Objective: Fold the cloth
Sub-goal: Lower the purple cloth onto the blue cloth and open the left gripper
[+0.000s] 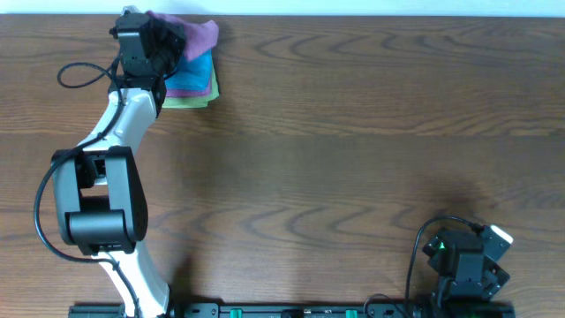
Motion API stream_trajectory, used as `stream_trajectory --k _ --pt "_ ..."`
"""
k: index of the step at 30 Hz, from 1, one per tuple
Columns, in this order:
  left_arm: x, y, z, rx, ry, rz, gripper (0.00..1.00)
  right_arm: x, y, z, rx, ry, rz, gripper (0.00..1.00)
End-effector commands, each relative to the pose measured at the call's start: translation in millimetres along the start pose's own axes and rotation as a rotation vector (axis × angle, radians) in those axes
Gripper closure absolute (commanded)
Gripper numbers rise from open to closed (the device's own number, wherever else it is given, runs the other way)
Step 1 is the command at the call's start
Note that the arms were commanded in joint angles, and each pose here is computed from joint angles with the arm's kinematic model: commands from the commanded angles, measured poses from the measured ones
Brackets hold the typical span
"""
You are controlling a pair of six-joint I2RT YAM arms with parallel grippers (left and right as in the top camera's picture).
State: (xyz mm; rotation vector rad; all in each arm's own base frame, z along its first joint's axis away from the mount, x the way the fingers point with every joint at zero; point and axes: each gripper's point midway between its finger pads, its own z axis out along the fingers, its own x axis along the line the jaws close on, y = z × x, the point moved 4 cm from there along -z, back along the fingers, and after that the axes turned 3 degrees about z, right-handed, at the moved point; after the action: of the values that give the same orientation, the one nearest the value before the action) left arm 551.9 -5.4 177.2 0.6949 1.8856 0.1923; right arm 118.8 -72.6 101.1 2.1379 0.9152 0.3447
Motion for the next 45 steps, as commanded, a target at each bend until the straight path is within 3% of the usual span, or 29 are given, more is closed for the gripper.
stream_trajectory --k 1,10,11,12,13,15,18,25,28,36,38,42,45 --pt "1 5 3 0.021 -0.013 0.049 0.94 -3 -1 1 -0.005 -0.02 -0.003 0.01" --pt "27 1 -3 0.1 0.07 -0.002 0.94 -3 -1 1 -0.005 -0.02 -0.003 0.01" --pt "32 1 -4 0.105 0.086 -0.015 0.89 -3 -1 1 -0.005 -0.02 -0.003 0.01" --pt "35 1 -5 0.112 0.1 -0.021 0.75 -3 -1 1 -0.005 -0.02 -0.003 0.01" --pt "38 0 -5 0.117 0.111 -0.026 0.46 -3 -1 1 -0.005 -0.02 -0.003 0.01" --pt "41 -1 -6 0.124 0.123 -0.031 0.18 -3 -1 1 -0.005 -0.02 -0.003 0.01" --pt "43 0 -7 0.124 0.128 -0.036 0.03 -3 -1 1 -0.005 -0.02 -0.003 0.01" --pt "47 6 -8 0.108 0.138 -0.127 0.01 -3 -1 1 -0.005 -0.02 -0.003 0.01" --pt "47 6 -9 0.107 0.139 -0.135 0.2 -3 -1 1 -0.005 -0.02 -0.003 0.01" --pt "53 -9 -8 0.129 0.208 -0.135 0.27 -3 -1 1 -0.005 -0.02 -0.002 0.01" --pt "55 -13 -8 0.125 0.234 -0.131 0.39 -3 -1 1 -0.005 -0.02 -0.003 0.01" --pt "60 -19 -10 0.141 0.27 -0.155 0.8 -3 -1 1 -0.005 -0.02 -0.003 0.01" --pt "63 -22 -11 0.152 0.287 -0.18 0.86 -3 -1 1 -0.005 -0.02 -0.003 0.01"
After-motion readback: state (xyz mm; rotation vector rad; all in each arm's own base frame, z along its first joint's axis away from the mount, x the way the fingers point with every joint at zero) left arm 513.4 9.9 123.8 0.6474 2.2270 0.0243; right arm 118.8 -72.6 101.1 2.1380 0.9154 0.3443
